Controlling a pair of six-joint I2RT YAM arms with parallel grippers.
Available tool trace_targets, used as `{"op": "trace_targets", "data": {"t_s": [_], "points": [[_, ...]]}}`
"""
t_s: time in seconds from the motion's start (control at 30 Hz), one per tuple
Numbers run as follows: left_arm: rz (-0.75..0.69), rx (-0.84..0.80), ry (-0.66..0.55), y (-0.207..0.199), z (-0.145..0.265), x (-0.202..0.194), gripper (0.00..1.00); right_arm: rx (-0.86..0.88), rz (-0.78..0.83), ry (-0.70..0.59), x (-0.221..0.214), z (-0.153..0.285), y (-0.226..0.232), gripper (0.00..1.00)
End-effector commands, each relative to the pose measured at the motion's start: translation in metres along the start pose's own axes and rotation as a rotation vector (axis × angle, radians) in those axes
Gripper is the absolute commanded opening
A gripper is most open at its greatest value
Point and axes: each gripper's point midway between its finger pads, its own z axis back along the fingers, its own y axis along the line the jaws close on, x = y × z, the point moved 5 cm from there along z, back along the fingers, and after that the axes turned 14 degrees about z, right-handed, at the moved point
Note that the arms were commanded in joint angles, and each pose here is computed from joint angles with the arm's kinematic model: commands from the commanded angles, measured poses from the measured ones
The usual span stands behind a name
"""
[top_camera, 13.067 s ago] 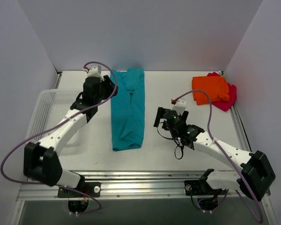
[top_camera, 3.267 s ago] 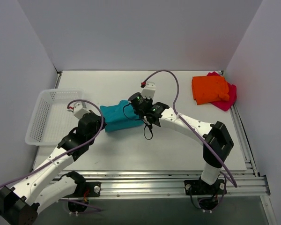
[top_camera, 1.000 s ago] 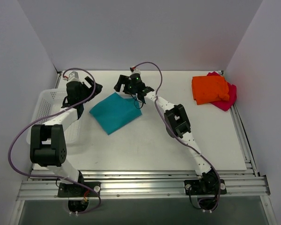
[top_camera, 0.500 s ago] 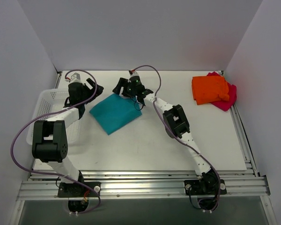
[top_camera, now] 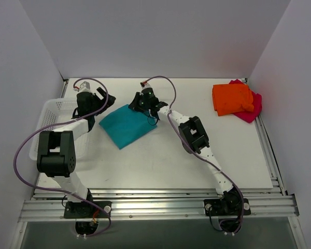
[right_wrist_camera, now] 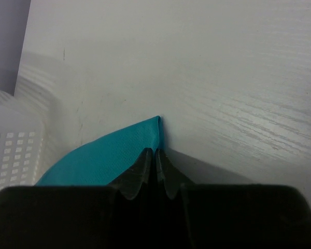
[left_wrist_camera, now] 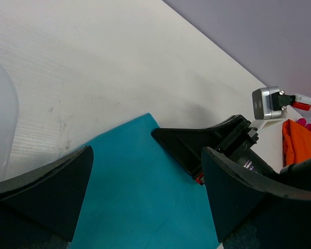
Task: Fold and stack the t-shirts
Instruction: Smooth out wrinkles on the folded tshirt
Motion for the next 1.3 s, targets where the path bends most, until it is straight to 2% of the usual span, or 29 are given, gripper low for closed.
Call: {"op": "trace_targets", "data": {"t_s": [0.0, 0.37, 0.63, 0.87, 0.9, 0.97, 1.0, 1.13, 1.27], "points": [[-0.005, -0.069, -0.022, -0.013, -0.007, 0.007, 0.94, 0.014, 0.034, -0.033, 0.017, 0.012, 0.008, 0.0], [-0.001, -0.082, -0.012, -0.013, -0.01, 0.006, 0.94, 0.012, 0.125, -0.164, 0.093, 0.091, 0.053, 0.0], [-0.001, -0.089, -0.007, -0.015, -0.011, 0.006, 0.94, -0.096, 0.11, -0.206, 0.109, 0.145, 0.053, 0.0], [0.001, -0.096, 0.009, -0.015, -0.015, 0.003, 0.94, -0.222, 0.032, -0.177, 0.081, 0.182, 0.024, 0.0], [-0.001, -0.098, 0.014, -0.015, -0.016, 0.001, 0.94, -0.275, 0.019, -0.153, 0.065, 0.187, 0.012, 0.0], [-0.006, -0.097, 0.019, -0.016, -0.019, -0.001, 0.94, -0.33, -0.004, -0.175, 0.062, 0.204, 0.007, 0.0], [-0.01, -0.099, 0.021, -0.017, -0.02, -0.002, 0.94, -0.377, -0.013, -0.145, 0.043, 0.21, -0.002, 0.0], [-0.012, -0.099, 0.038, -0.018, -0.023, -0.007, 0.95, -0.577, -0.03, -0.197, 0.034, 0.246, -0.025, 0.0], [-0.028, -0.104, 0.047, -0.025, -0.023, -0.014, 0.94, -0.642, -0.021, -0.195, 0.023, 0.242, -0.051, 0.0]]}}
